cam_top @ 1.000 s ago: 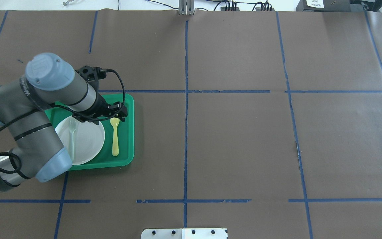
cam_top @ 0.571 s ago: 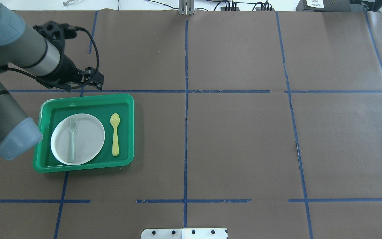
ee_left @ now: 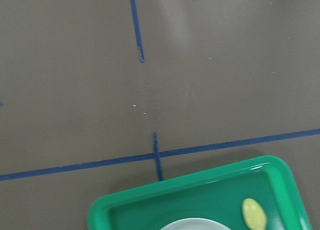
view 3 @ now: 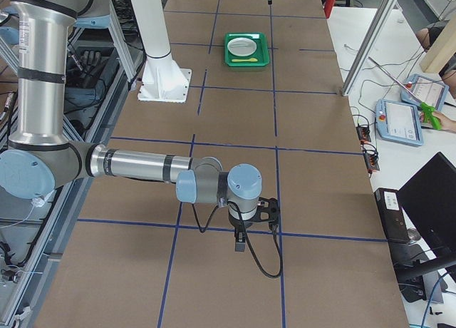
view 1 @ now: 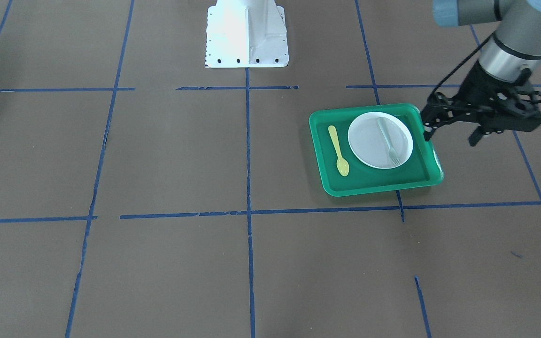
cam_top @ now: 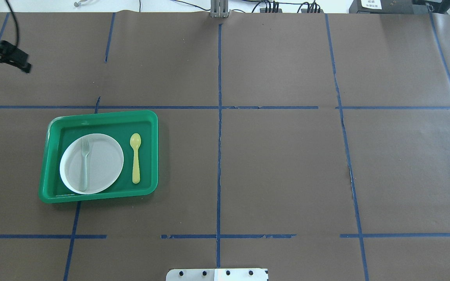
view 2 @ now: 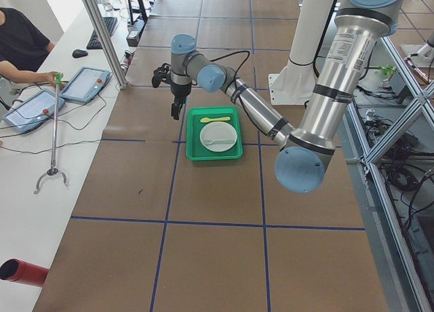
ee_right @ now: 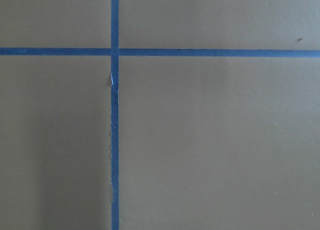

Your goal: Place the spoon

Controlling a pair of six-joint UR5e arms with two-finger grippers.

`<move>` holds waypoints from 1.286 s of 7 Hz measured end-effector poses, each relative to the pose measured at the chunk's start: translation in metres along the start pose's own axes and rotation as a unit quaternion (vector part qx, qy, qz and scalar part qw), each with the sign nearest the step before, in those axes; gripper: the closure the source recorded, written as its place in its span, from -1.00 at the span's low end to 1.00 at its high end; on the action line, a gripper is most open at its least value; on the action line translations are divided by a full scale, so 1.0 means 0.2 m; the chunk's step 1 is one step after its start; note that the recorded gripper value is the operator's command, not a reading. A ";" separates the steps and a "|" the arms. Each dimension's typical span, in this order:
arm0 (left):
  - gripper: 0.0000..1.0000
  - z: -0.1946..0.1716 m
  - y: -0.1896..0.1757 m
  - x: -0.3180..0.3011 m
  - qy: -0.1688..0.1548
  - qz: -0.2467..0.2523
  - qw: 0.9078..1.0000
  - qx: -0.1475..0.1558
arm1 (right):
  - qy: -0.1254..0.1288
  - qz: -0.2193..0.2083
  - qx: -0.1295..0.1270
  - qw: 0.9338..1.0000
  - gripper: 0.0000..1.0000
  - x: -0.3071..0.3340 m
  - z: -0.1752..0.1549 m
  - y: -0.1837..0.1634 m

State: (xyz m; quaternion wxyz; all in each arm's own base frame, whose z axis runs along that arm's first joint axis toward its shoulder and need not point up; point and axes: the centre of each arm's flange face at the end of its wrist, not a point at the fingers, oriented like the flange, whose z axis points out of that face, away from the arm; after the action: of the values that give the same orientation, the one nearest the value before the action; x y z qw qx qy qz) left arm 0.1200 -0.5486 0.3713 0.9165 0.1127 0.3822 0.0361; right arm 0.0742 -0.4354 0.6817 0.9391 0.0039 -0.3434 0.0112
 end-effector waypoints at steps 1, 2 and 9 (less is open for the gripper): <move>-1.00 0.00 0.02 -0.40 -0.017 0.003 1.000 -0.010 | 0.000 0.000 0.000 1.000 -1.00 0.00 0.00 0.00; -1.00 0.02 0.07 -0.78 -0.032 0.017 0.999 -0.024 | 0.000 0.000 0.000 1.000 -1.00 0.00 0.00 0.00; -1.00 0.19 0.76 -1.57 0.001 -0.031 0.996 -0.084 | 0.000 0.000 0.000 1.000 -1.00 0.00 0.00 0.00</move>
State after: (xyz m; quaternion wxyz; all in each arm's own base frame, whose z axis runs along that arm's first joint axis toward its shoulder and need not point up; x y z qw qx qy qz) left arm -0.0712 -0.4561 0.6490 0.9229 0.0230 0.3824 0.0394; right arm 0.0742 -0.4354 0.6816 0.9391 0.0040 -0.3434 0.0111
